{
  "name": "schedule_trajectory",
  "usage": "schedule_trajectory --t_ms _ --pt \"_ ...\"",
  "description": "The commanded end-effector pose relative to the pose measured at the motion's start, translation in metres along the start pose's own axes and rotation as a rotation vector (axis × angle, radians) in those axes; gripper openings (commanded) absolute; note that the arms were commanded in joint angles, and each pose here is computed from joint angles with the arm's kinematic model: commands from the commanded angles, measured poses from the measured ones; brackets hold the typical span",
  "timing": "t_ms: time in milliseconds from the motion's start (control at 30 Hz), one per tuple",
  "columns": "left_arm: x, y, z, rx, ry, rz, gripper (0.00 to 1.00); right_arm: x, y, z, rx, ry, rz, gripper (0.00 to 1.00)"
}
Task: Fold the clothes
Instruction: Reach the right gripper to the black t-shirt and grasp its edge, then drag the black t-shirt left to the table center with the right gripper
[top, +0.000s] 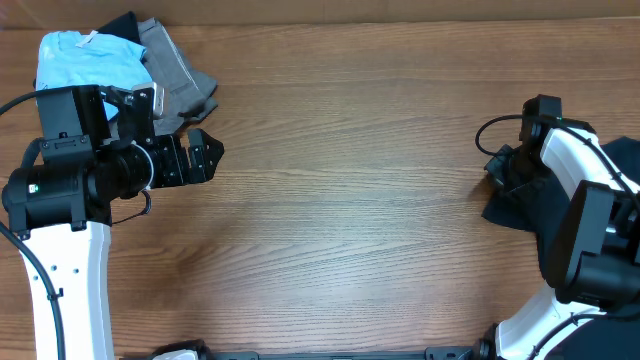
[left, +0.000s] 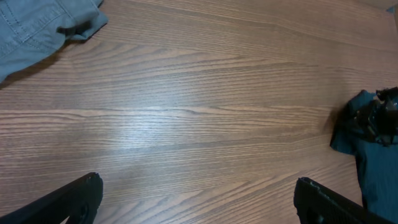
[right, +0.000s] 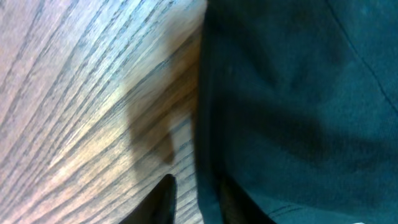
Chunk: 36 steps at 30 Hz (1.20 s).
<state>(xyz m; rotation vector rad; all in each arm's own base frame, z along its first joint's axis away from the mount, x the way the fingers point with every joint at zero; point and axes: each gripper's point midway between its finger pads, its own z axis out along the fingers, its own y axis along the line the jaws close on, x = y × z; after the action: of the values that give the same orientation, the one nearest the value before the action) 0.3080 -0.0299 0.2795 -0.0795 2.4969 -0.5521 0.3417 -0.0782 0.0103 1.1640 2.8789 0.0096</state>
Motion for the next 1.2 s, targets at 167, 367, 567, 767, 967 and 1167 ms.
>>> schedule_trajectory --t_ms 167,367,567,767,967,1167 --pt "-0.01 -0.005 -0.006 -0.001 -0.032 0.05 1.0 0.004 0.044 -0.007 -0.199 0.027 -0.073 0.04" --pt "-0.011 0.0 -0.006 -0.032 -0.039 0.052 1.0 0.056 0.163 -0.043 -0.657 0.114 -0.331 0.04" --pt "-0.012 0.014 -0.007 -0.114 -0.043 0.05 1.0 0.181 0.254 -0.061 -0.776 0.155 -0.711 0.04" --pt "-0.013 0.017 -0.008 -0.129 -0.046 0.052 1.0 0.308 0.277 -0.052 -0.672 0.128 -0.976 0.62" --pt "-0.016 0.007 -0.006 -0.083 -0.054 0.067 1.0 0.267 0.26 -0.056 -0.539 0.036 -0.781 0.67" --pt "-0.013 -0.028 0.023 -0.017 -0.004 0.241 0.96 0.18 0.234 -0.141 -0.648 -0.128 -0.617 0.66"
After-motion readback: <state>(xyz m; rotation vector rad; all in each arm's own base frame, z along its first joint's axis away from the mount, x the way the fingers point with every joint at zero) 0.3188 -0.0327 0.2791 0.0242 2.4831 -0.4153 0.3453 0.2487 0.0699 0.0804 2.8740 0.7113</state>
